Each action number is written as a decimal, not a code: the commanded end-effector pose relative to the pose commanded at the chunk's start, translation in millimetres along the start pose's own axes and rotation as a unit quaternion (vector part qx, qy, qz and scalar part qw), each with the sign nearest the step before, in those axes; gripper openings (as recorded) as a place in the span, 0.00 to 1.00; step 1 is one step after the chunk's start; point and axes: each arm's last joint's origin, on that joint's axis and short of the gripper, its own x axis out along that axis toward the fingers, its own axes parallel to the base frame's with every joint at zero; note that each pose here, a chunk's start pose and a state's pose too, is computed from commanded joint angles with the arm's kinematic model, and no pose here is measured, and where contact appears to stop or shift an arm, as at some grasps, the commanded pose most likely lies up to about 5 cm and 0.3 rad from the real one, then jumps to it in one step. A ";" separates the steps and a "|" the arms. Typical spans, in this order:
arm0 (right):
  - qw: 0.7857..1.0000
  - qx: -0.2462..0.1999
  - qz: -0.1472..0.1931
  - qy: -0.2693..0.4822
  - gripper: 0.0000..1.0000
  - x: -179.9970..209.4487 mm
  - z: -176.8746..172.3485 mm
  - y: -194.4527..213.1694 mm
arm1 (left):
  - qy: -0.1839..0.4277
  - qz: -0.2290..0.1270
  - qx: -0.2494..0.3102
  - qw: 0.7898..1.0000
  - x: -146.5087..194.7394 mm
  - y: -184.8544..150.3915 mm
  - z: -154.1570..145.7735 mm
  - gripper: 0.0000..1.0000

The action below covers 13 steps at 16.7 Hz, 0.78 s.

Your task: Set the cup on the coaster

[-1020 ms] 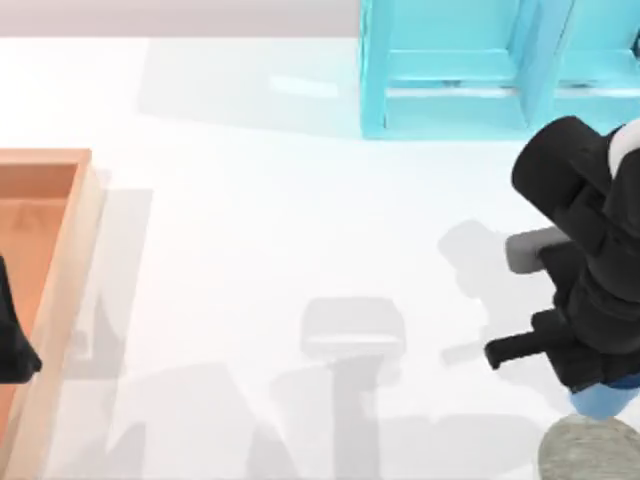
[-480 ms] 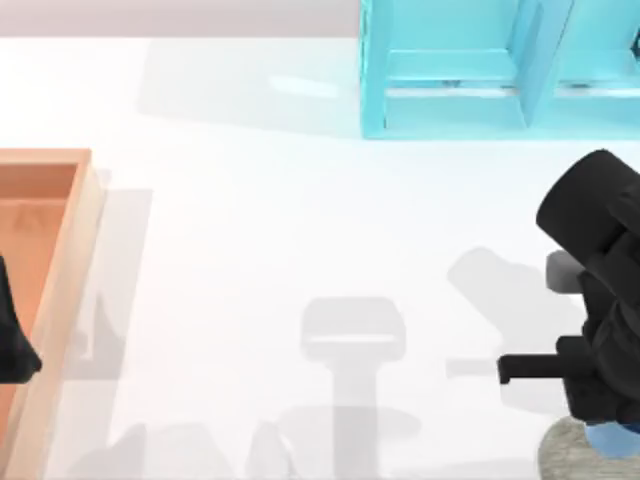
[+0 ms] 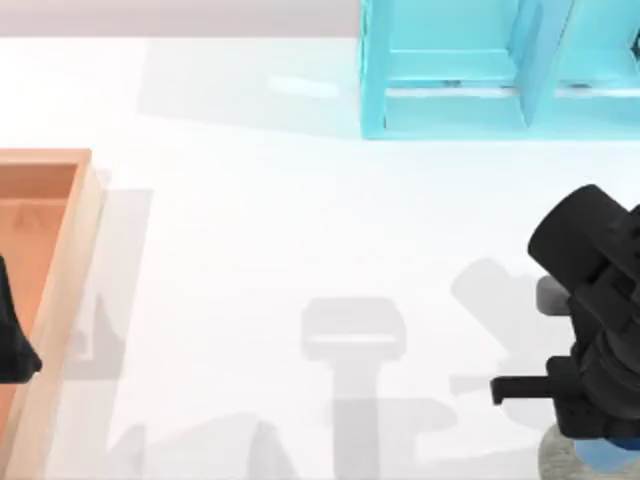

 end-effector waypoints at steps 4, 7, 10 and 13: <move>1.000 0.002 0.001 0.000 0.00 28.4 -2.0 -5.4 | 0.000 0.000 0.000 1.000 0.0 0.0 0.0 1.00; 1.000 0.002 0.000 0.000 0.00 30.6 -2.4 -6.0 | 0.000 0.000 0.000 1.000 0.0 0.0 0.0 1.00; 1.000 0.002 0.000 0.000 0.15 30.6 -2.4 -6.0 | 0.000 0.000 0.000 1.000 0.0 0.0 0.0 1.00; 1.000 0.002 0.000 0.000 0.38 30.6 -2.4 -6.0 | 0.000 0.000 0.000 1.000 0.0 0.0 0.0 1.00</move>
